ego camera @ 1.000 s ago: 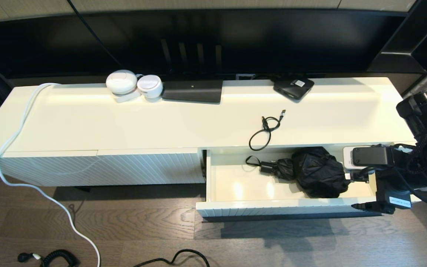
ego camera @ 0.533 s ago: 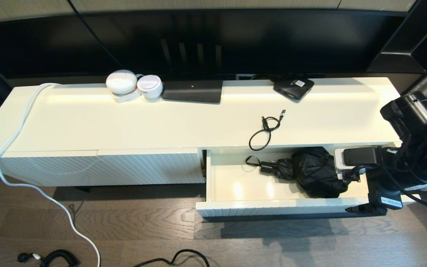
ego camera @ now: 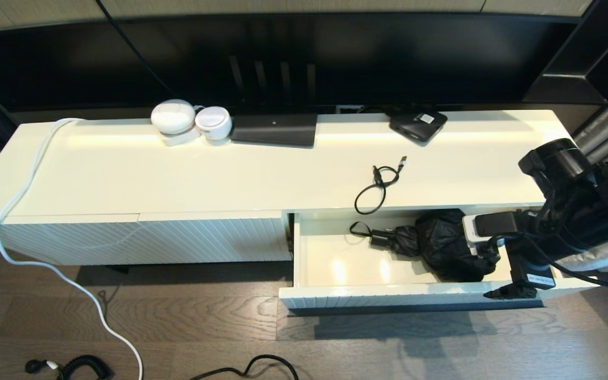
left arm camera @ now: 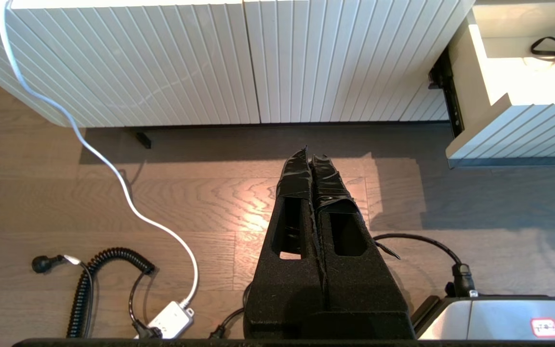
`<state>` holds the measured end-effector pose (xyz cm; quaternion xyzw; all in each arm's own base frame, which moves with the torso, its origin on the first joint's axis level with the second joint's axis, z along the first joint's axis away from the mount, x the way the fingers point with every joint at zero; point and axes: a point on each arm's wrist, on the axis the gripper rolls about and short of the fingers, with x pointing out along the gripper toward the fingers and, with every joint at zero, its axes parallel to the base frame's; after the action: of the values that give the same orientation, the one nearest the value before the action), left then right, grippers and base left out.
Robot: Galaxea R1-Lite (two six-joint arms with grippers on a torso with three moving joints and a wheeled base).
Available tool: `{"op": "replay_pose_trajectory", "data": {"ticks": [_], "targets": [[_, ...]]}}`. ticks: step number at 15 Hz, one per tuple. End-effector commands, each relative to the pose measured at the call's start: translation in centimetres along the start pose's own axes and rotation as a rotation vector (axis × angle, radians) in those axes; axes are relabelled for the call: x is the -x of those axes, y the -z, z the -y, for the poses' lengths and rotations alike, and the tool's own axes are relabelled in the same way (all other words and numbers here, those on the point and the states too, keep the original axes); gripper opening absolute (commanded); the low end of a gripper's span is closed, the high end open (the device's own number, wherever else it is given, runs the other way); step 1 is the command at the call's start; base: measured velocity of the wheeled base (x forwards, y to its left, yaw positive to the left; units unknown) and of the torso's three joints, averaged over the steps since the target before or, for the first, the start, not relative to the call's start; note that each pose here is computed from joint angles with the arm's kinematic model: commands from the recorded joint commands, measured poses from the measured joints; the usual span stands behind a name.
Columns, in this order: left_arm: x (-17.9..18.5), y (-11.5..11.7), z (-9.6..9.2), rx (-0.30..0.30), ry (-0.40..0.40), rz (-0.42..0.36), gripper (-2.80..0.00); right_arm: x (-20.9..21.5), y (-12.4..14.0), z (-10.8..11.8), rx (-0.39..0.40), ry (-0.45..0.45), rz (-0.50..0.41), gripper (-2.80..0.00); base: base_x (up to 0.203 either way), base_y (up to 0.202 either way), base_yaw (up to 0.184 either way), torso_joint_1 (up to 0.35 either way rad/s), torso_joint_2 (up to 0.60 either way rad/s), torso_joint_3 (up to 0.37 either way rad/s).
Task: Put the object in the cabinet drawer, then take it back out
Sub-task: Take the umbrella out of the drawer and put it on the table
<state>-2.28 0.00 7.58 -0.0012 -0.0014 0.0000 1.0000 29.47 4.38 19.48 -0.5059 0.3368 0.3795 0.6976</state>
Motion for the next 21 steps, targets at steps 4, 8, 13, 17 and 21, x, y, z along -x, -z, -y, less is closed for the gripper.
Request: {"op": "replay_pose_trajectory", "data": {"ticks": [4,8,13,17,21], "targets": [[0.0,0.0,0.0,0.001,0.000,-0.001,-2.80,-0.7,-0.5,1.2,0.081,0.060,0.012,0.00,0.000,0.000,0.000,0.000,0.00,0.000],[0.0,0.0,0.0,0.001,0.000,0.000,-2.80,-1.7,-0.9,2.1,0.133,0.063,-0.004,0.00,0.000,0.000,0.000,0.000,0.00,0.000],[0.0,0.0,0.0,0.001,0.000,0.000,-2.80,-3.5,-0.7,2.4,0.134,0.051,-0.021,0.00,0.000,0.000,0.000,0.000,0.00,0.000],[0.0,0.0,0.0,0.001,0.000,0.000,-2.80,-4.3,-0.6,3.0,0.130,0.050,-0.025,0.00,0.000,0.000,0.000,0.000,0.00,0.000],[0.0,0.0,0.0,0.001,0.000,0.000,-2.80,-4.4,-0.5,3.4,0.132,0.054,-0.027,0.00,0.000,0.000,0.000,0.000,0.00,0.000]]}}
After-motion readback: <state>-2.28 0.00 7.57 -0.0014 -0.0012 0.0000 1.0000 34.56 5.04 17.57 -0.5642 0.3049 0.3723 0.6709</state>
